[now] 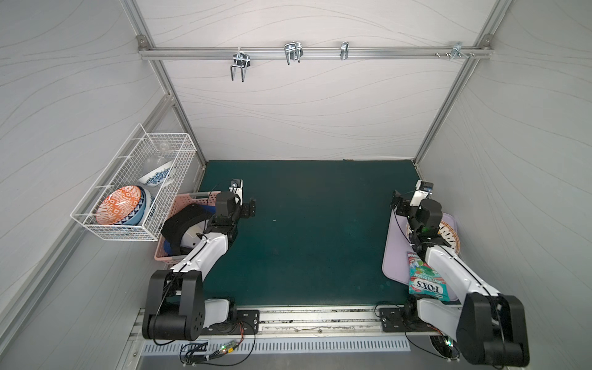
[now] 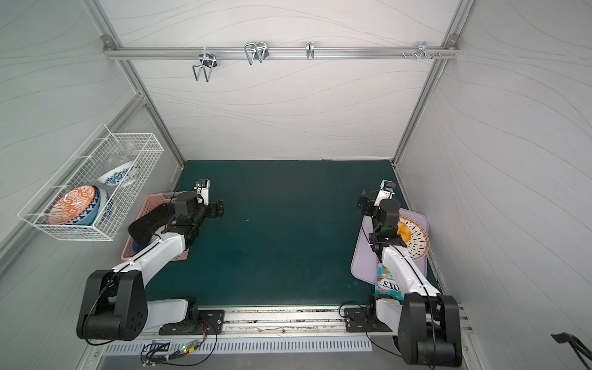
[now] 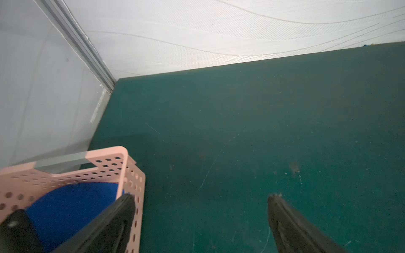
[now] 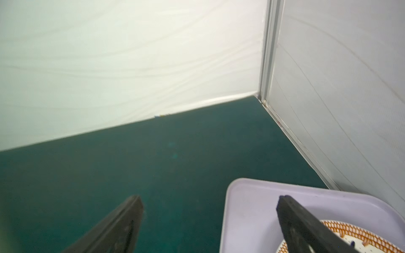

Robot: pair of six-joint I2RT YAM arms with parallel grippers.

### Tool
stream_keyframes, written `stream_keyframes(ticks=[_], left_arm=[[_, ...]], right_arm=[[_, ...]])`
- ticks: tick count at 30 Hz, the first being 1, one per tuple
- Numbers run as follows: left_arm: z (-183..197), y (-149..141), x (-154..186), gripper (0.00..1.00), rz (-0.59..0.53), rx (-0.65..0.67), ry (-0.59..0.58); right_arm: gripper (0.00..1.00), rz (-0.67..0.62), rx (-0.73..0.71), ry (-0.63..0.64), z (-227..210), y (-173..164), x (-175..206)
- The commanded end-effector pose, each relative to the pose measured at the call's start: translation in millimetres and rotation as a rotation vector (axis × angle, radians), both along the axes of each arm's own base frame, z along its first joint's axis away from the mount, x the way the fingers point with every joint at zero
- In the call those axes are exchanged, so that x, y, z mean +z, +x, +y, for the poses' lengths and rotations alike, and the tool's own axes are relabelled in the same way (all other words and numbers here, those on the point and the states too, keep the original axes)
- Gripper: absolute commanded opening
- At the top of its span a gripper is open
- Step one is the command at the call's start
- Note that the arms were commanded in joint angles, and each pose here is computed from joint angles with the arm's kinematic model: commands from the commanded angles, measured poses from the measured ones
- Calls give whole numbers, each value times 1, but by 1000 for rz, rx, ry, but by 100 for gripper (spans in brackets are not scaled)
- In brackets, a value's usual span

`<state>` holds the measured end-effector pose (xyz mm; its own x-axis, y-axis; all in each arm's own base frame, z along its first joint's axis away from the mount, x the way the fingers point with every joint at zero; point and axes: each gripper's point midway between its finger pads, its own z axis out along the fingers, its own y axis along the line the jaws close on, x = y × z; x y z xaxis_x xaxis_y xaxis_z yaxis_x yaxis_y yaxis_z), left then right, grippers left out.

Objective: Turn the baseball cap inside out
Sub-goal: Pick up the baseball cap from the basket.

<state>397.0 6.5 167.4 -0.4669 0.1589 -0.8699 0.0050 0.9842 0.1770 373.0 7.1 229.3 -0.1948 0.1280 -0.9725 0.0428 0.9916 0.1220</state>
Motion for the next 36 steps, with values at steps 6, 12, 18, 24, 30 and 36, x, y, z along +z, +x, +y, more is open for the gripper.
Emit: stream_keyframes(ticks=[6,12,18,24,30,36], left_arm=[[78,-35,-8,96,231,296,424],[110,-48,3,89,219,411,334],[132,-52,-12,83,249,525,208],[149,-49,-22,74,251,638,113],[150,-36,-42,62,302,623,-36],[145,-28,-55,77,332,598,-181]], right_arm=[[99,150,264,7,74,-42,-18],[99,211,298,-1,91,-49,-38],[99,246,294,0,99,-46,-47],[99,302,325,-1,112,-49,-60],[99,332,369,-40,122,-59,-67],[99,353,389,-50,126,-70,-78]])
